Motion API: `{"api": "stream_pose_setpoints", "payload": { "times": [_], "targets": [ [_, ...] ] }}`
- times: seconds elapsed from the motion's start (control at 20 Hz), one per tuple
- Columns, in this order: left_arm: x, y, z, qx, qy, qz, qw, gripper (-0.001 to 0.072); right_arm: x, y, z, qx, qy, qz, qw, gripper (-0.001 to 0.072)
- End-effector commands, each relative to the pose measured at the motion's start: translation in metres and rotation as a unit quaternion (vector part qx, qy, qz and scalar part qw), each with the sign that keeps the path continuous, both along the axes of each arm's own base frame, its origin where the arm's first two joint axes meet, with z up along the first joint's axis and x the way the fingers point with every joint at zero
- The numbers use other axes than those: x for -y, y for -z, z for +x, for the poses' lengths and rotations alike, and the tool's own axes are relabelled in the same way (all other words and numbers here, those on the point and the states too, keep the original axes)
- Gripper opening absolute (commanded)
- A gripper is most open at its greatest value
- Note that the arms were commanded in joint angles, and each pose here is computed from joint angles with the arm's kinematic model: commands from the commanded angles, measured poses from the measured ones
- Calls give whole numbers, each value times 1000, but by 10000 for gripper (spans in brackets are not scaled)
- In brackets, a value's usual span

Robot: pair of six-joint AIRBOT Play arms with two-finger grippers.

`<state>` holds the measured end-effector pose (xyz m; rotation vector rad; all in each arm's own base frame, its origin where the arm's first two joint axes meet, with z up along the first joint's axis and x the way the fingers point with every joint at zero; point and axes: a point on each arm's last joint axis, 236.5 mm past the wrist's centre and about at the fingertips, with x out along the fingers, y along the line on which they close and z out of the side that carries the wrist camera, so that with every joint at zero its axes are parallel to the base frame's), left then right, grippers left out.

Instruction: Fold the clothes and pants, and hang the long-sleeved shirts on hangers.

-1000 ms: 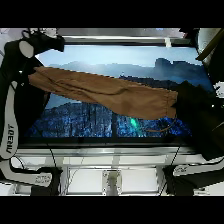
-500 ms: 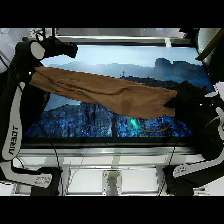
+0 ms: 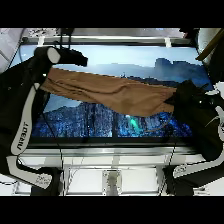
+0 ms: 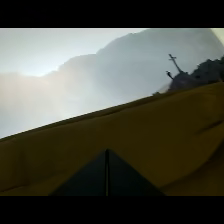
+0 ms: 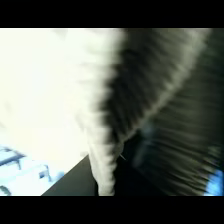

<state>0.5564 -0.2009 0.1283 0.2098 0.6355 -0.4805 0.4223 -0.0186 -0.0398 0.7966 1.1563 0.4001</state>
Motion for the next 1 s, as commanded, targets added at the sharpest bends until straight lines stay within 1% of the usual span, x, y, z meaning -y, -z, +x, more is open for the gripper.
{"api": "stream_pose_setpoints", "payload": {
  "times": [0.0,0.05,0.15,0.2,0.25,0.35,0.45,0.5,0.55,0.6,0.7,0.8,0.95],
  "targets": [
    [79,41,-30,-70,59,-50,995,13,-20,-89,23,97,-9,65,993,13],
    [108,56,-44,-97,80,-67,990,13,-24,-115,29,126,-13,69,990,13],
    [171,97,-81,-159,125,-93,975,13,-39,-159,41,163,-29,58,985,12],
    [197,118,-100,-187,143,-97,967,13,-52,-178,48,179,-44,53,981,13],
    [221,142,-121,-210,163,-90,960,13,-67,-194,53,195,-58,46,978,12],
    [246,175,-150,-231,190,-64,952,13,-97,-216,64,222,-79,11,972,12],
    [239,182,-146,-208,196,-21,958,12,-118,-225,75,234,-86,-47,967,12],
    [222,175,-131,-189,182,2,965,13,-128,-228,79,241,-90,-72,964,12],
    [195,162,-110,-167,155,25,973,13,-139,-230,81,242,-94,-83,962,12],
    [164,146,-89,-146,123,47,980,13,-154,-232,82,244,-103,-81,961,12],
    [80,101,-46,-102,39,89,990,13,-187,-230,86,242,-126,-68,960,11],
    [-1,55,-22,-78,-35,93,992,13,-226,-217,93,233,-154,-53,959,11],
    [-109,3,-15,-62,-131,76,986,13,-296,-186,104,226,-197,-33,954,11]
  ]
}}
